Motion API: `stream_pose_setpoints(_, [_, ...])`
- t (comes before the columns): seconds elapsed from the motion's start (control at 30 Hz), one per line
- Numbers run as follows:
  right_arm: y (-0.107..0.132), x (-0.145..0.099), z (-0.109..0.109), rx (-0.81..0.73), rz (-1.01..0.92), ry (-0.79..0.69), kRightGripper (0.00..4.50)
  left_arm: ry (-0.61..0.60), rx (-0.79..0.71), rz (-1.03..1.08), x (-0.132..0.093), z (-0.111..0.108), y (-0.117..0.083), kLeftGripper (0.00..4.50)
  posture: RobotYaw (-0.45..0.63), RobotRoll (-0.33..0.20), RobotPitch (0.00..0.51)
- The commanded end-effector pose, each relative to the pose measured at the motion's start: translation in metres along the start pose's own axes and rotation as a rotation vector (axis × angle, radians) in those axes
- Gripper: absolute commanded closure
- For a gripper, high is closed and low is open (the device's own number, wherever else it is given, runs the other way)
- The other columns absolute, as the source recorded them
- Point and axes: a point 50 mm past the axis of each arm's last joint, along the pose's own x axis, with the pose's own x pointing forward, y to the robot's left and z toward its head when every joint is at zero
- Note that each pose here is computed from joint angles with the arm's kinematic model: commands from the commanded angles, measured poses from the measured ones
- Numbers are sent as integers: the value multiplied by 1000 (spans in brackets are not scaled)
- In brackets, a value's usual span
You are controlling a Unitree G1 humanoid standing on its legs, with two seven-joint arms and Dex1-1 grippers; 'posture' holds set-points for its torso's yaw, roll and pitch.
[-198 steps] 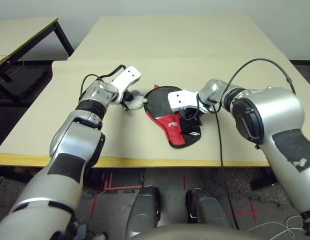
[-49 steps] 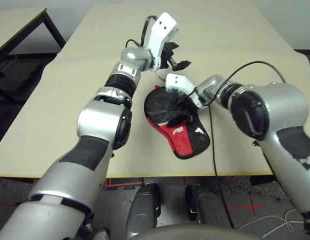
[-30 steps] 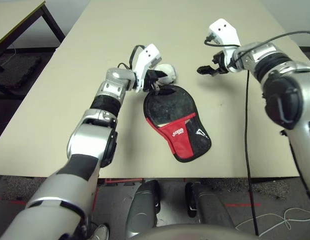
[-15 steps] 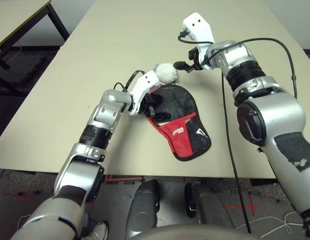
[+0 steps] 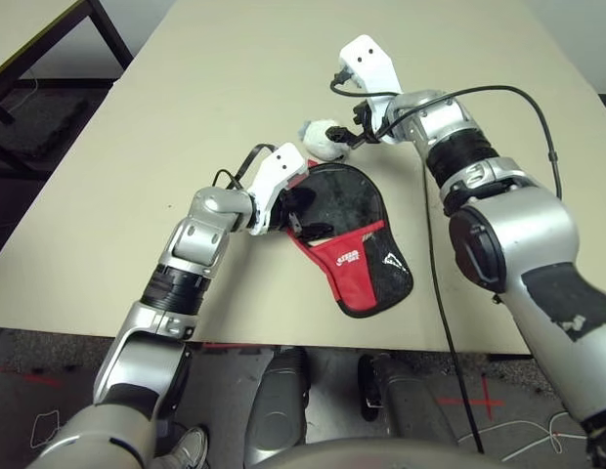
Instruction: Store the ping-pong paddle in its case and zip it.
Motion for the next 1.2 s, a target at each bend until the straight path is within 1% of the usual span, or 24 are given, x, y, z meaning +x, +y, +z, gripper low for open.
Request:
stream_pose_setpoints(0.03, [8,7,-5,2,16,-2,0,96,-52,-80,15,-23,-21,52,258,0,294])
stream_pose_setpoints(0.27, [11,12,-11,8,-25,-12,0,98,-65,-82,15,-24,-30,52,291,0,306])
stream_pose_setpoints(0.3, [11,13,-12,14,-34,-19,181,101,-65,-82,15,-25,-31,19,292,0,306])
stream_pose_setpoints(0.37, [10,14,-12,18,-54,-33,592,105,-65,-79,16,-26,-31,0,295,0,302])
stream_pose_setpoints(0.57, [3,13,-13,49,-138,-67,2574,125,-30,-81,23,-24,-30,0,291,0,286])
stream_pose_setpoints(0.6, [1,12,-13,57,-153,-74,2738,134,-16,-81,26,-25,-29,0,285,0,278])
stream_pose_setpoints(0.73, [-4,10,-15,88,-203,-91,3980,164,13,-87,36,-28,-24,0,264,0,260])
stream_pose_setpoints(0.77, [-6,10,-16,104,-216,-101,4190,181,27,-89,39,-31,-23,0,249,0,249])
stream_pose_setpoints(0.8, [-7,10,-17,119,-226,-107,4302,195,36,-90,41,-33,-23,0,243,0,246])
stream_pose_setpoints(0.97, [-9,11,-26,212,-249,-124,4320,263,69,-62,54,-46,-15,0,190,0,219])
stream_pose_setpoints(1.1, [-12,11,-36,260,-270,-111,4320,274,62,-47,63,-46,-10,0,136,0,199])
stream_pose_setpoints(1.2, [-21,7,-46,302,-325,-111,4320,327,58,-27,68,-51,-5,0,103,0,189])
